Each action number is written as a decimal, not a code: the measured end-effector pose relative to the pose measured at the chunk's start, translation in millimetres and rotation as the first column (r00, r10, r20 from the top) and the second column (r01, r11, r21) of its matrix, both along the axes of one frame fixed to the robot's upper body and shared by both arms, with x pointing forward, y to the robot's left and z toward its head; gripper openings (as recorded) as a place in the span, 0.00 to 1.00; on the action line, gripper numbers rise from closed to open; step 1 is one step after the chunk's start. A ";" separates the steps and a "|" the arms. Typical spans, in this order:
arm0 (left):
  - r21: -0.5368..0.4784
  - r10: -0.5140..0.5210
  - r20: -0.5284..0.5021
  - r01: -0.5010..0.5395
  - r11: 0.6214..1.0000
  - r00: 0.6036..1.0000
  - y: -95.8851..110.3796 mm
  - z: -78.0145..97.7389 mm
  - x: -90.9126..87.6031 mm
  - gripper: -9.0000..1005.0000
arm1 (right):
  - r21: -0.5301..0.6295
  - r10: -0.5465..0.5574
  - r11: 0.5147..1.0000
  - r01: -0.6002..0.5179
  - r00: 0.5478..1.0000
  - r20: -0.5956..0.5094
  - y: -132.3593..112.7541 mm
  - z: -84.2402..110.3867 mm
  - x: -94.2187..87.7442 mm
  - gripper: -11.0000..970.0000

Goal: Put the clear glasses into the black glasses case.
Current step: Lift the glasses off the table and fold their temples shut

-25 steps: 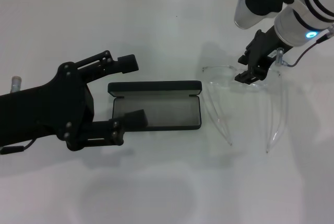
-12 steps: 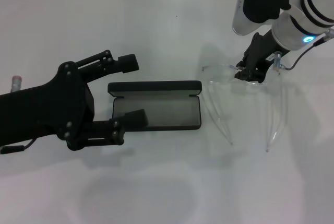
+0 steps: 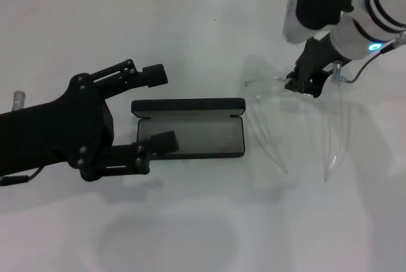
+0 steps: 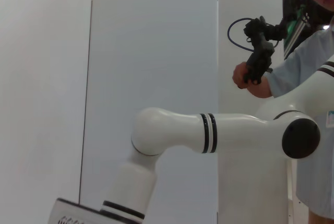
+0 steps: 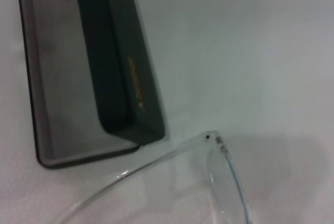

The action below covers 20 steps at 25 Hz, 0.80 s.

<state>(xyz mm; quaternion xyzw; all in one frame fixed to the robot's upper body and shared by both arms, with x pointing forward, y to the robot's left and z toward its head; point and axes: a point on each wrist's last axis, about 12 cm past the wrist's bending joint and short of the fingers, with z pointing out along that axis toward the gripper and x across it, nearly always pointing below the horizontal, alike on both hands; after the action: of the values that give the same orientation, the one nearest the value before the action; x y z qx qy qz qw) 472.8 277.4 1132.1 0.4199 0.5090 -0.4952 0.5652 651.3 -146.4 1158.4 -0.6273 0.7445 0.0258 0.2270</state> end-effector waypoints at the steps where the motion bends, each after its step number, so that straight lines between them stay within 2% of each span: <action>1: 0.000 0.001 -0.001 -0.001 1.000 1.000 0.4 -0.1 -0.2 0.86 | 0.005 0.000 1.000 0.000 1.000 0.007 -0.9 1.2 -0.2 0.12; 6: 0.000 0.004 -0.001 -0.004 1.000 1.000 1.1 -0.1 -0.4 0.86 | 0.059 -0.029 0.998 0.025 0.998 0.064 -15.5 17.1 -3.8 0.11; 15: -0.004 0.004 0.004 -0.004 1.000 1.000 0.3 0.9 0.7 0.86 | 0.151 -0.134 0.981 0.121 0.988 0.080 -50.9 30.2 -11.4 0.09; 20: -0.008 0.005 0.005 -0.005 1.000 1.000 0.3 1.2 0.6 0.86 | 0.322 -0.193 0.934 0.155 0.977 0.089 -72.8 44.0 -21.0 0.08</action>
<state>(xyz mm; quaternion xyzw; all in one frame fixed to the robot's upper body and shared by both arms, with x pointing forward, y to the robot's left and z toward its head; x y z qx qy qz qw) 473.4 277.7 1133.3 0.4176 0.5066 -0.4946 0.5695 630.2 -219.2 1202.4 -0.5154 0.7687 0.0857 0.3690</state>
